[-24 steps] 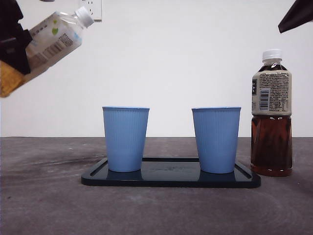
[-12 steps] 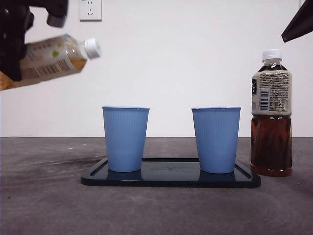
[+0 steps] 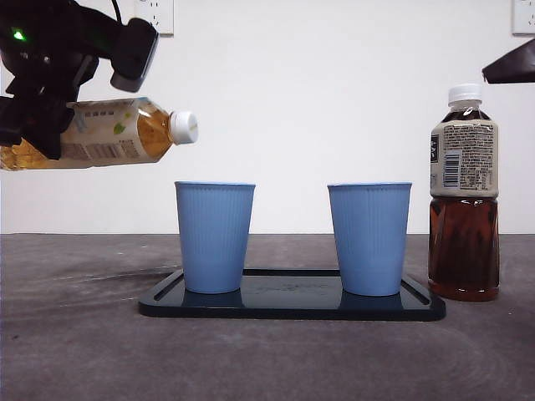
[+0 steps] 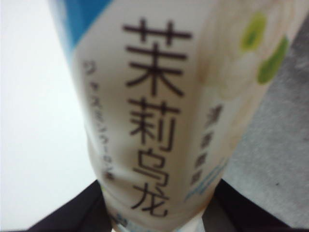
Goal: Pour the drink into the cup
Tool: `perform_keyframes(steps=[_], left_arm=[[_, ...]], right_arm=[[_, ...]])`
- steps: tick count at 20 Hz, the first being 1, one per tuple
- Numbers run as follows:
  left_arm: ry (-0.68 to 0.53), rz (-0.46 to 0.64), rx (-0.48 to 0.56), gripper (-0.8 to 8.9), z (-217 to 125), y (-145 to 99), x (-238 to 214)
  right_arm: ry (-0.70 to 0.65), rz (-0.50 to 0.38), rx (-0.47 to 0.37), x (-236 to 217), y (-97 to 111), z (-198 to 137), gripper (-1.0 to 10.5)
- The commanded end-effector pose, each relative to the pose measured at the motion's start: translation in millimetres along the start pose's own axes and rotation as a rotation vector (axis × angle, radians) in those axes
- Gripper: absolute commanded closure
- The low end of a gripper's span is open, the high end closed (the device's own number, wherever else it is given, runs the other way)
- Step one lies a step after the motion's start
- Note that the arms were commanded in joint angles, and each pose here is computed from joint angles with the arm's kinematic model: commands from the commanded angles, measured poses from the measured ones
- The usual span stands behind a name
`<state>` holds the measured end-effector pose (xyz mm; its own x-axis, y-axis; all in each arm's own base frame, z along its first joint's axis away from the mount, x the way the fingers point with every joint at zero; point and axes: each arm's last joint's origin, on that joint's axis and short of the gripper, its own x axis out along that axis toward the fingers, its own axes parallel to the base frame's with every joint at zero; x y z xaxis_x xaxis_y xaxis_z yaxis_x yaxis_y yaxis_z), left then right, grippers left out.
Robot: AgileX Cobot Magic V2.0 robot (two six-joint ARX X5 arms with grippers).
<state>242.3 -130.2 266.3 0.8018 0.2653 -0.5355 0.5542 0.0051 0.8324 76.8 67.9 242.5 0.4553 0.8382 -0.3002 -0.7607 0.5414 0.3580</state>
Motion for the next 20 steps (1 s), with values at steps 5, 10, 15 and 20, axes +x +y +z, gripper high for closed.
perform_keyframes(steps=[5,10,15,20], left_arm=[[0.004,0.064,-0.005,6.61,8.6,11.8,-2.5],[0.010,0.072,0.027,6.61,10.7,11.2,-4.4],[0.035,0.081,0.026,6.61,10.0,11.5,-4.4],[0.035,0.081,0.027,6.61,10.1,11.4,-4.4]], right_arm=[[-0.010,0.024,-0.019,-0.7,2.3,3.0,5.2],[-0.008,0.030,-0.019,-0.7,2.5,2.9,5.2],[-0.007,0.034,-0.019,-0.7,2.6,2.9,5.2],[-0.006,0.034,-0.019,-0.7,2.6,2.8,5.2]])
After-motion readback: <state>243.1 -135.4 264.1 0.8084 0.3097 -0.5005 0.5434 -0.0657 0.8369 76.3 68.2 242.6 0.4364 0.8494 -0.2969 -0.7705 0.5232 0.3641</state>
